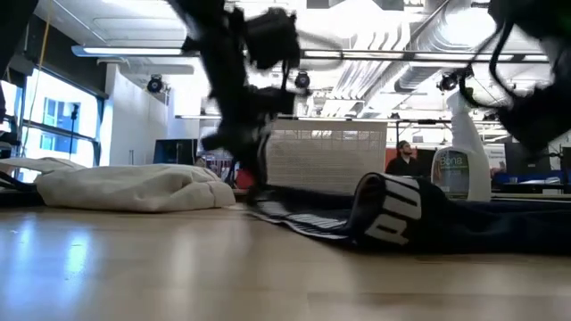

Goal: Fold laundry
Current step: Fold the blue underwear

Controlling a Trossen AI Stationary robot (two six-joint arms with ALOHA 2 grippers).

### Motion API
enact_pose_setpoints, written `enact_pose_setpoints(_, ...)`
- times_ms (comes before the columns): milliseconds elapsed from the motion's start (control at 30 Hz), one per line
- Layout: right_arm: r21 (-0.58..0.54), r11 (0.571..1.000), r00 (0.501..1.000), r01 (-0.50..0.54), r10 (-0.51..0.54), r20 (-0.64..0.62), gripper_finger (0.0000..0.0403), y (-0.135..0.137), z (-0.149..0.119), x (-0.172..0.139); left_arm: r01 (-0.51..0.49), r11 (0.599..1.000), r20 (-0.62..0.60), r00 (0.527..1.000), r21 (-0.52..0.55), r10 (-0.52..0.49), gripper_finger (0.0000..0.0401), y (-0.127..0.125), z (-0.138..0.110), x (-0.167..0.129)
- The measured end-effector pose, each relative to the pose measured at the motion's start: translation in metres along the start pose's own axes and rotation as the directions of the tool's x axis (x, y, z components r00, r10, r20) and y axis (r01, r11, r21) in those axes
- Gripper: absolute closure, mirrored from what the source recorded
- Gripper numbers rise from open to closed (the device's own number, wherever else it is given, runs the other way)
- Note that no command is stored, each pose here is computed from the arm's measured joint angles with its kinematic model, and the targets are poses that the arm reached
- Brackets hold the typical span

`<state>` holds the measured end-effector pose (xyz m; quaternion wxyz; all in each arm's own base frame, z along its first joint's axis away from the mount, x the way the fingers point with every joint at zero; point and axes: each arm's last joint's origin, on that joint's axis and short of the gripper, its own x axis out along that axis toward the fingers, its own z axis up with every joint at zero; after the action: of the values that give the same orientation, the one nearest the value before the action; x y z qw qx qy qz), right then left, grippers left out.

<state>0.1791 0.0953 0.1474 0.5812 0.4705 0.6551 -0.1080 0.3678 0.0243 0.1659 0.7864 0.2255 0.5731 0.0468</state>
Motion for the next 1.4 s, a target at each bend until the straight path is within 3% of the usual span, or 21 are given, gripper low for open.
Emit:
enact_pose_setpoints(67,-0.017,1.0,1.0,0.004,-0.004,0.0,0.0402,0.013,-0.007,-0.009,-0.024,1.0,0.009,1.0,-0.017,0.025,0.0376,0.013,0.008,-0.019)
enact_pose_setpoints(133,-0.044,0.999,0.998,0.017,-0.015,0.053,0.0402,0.025,-0.008,-0.021,0.016,0.999,0.047,0.999,-0.049,-0.014,0.0376,0.021,0.012,-0.038)
enact_pose_setpoints(233,-0.041,0.997,0.983,0.071,-0.063,0.171,0.0402,0.03,-0.001,-0.036,0.22,0.971,0.18,0.963,-0.099,-0.2,0.0376,0.022,0.016,-0.059)
enact_pose_setpoints(333,-0.001,0.997,0.955,0.077,-0.074,0.287,0.0402,0.024,0.018,-0.04,0.488,0.866,0.311,0.844,-0.107,-0.437,0.0376,0.019,0.02,-0.065)
enact_pose_setpoints(433,0.014,0.999,0.923,0.048,-0.049,0.381,0.0402,0.011,0.043,-0.039,0.635,0.761,0.324,0.754,-0.135,-0.572,0.0376,0.009,0.022,-0.06)
enact_pose_setpoints(500,0.017,1.0,0.909,0.025,-0.03,0.415,0.0403,0.004,0.056,-0.042,0.648,0.745,0.307,0.749,-0.157,-0.587,0.0376,-0.001,0.026,-0.058)
enact_pose_setpoints(633,0.049,0.998,0.9,0.042,-0.059,0.431,0.0403,-0.004,0.067,-0.05,0.602,0.777,0.271,0.791,-0.186,-0.549,0.0385,-0.034,0.035,-0.069)
enact_pose_setpoints(733,-0.014,0.999,0.907,0.05,-0.04,0.42,0.0403,-0.001,0.065,-0.05,0.562,0.781,0.267,0.824,-0.275,-0.499,0.0397,-0.061,0.042,-0.08)
enact_pose_setpoints(800,-0.068,0.995,0.913,0.075,-0.041,0.406,0.0403,0.001,0.06,-0.047,0.524,0.758,0.294,0.85,-0.388,-0.436,0.04,-0.079,0.045,-0.084)
enact_pose_setpoints(833,-0.094,0.991,0.911,0.095,-0.048,0.409,0.0403,0.002,0.057,-0.045,0.51,0.727,0.31,0.859,-0.459,-0.407,0.0399,-0.089,0.045,-0.084)
enact_pose_setpoints(900,-0.14,0.98,0.904,0.138,-0.067,0.421,0.0403,0.003,0.051,-0.042,0.489,0.617,0.326,0.872,-0.617,-0.365,0.0398,-0.11,0.04,-0.082)
enact_pose_setpoints(933,-0.164,0.974,0.902,0.158,-0.074,0.425,0.0403,0.004,0.048,-0.04,0.493,0.53,0.354,0.868,-0.69,-0.347,0.0398,-0.118,0.04,-0.082)
enact_pose_setpoints(1033,-0.22,0.954,0.902,0.203,-0.095,0.42,0.0403,0.007,0.037,-0.034,0.568,0.185,0.506,0.81,-0.802,-0.296,0.0398,-0.139,0.043,-0.085)
enact_pose_setpoints(1100,-0.275,0.931,0.894,0.241,-0.103,0.437,0.0403,0.009,0.029,-0.03,0.62,0.003,0.604,0.765,-0.784,-0.221,0.0394,-0.149,0.047,-0.087)
enact_pose_setpoints(1167,-0.331,0.897,0.873,0.294,-0.112,0.474,0.0403,0.011,0.023,-0.027,0.654,-0.101,0.66,0.729,-0.75,-0.18,0.0386,-0.158,0.052,-0.089)
enact_pose_setpoints(1267,-0.375,0.861,0.856,0.343,-0.122,0.503,0.0403,0.012,0.017,-0.024,0.611,-0.27,0.666,0.712,-0.744,-0.225,0.0364,-0.171,0.057,-0.086)
enact_pose_setpoints(1333,-0.385,0.855,0.857,0.348,-0.124,0.499,0.0403,0.012,0.014,-0.023,0.561,-0.338,0.648,0.714,-0.756,-0.266,0.0343,-0.18,0.056,-0.078)
enact_pose_setpoints(1400,-0.392,0.848,0.85,0.358,-0.122,0.513,0.0403,0.013,0.013,-0.022,0.542,-0.374,0.647,0.713,-0.752,-0.268,0.032,-0.187,0.058,-0.071)
